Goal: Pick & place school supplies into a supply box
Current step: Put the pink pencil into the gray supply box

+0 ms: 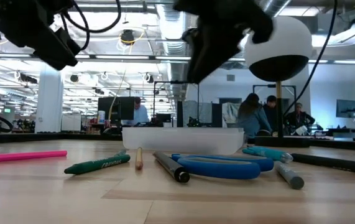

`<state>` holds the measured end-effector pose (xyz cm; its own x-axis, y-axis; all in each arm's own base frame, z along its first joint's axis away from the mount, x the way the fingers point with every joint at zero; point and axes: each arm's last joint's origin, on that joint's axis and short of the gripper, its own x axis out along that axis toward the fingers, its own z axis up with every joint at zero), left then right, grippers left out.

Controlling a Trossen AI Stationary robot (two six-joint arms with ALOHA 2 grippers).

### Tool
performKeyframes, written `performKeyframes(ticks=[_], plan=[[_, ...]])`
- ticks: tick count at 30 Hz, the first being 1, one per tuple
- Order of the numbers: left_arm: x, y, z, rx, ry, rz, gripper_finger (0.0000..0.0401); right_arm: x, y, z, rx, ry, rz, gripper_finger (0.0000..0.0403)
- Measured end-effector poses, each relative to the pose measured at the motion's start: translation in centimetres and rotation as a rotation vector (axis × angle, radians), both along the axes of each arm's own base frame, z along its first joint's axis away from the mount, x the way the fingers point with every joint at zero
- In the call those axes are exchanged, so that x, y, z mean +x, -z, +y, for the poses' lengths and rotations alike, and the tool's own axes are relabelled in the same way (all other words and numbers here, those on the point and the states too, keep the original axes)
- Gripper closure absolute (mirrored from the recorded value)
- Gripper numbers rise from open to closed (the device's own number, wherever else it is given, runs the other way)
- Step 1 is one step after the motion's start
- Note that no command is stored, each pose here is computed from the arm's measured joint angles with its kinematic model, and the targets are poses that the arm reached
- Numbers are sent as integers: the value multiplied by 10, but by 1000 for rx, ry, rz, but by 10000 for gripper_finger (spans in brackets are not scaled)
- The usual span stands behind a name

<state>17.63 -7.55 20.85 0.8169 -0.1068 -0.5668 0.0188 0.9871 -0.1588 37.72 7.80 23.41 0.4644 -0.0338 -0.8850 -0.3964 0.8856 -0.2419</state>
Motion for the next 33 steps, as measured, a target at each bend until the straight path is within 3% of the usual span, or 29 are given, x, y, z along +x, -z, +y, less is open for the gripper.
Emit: performKeyframes(ticks=[5, 9, 16, 20, 28, 33], plan=[[5, 11, -7, -37, -42, 58, 303, -25, -16, 9, 27, -37, -115, 306], [10, 29, -14, -49, -75, 154, 303, -61, -27, 10, 63, -76, -262, 306], [22, 56, -24, -103, -163, 243, 303, -133, -23, 0, 160, -112, -602, 306], [27, 64, -29, -134, -201, 293, 303, -162, -12, -6, 211, -130, -777, 306], [42, 56, -50, -138, -201, 324, 303, -188, 14, -3, 234, -206, -923, 306], [45, 49, -58, -111, -283, 451, 303, -192, 29, -1, 236, -228, -935, 306]])
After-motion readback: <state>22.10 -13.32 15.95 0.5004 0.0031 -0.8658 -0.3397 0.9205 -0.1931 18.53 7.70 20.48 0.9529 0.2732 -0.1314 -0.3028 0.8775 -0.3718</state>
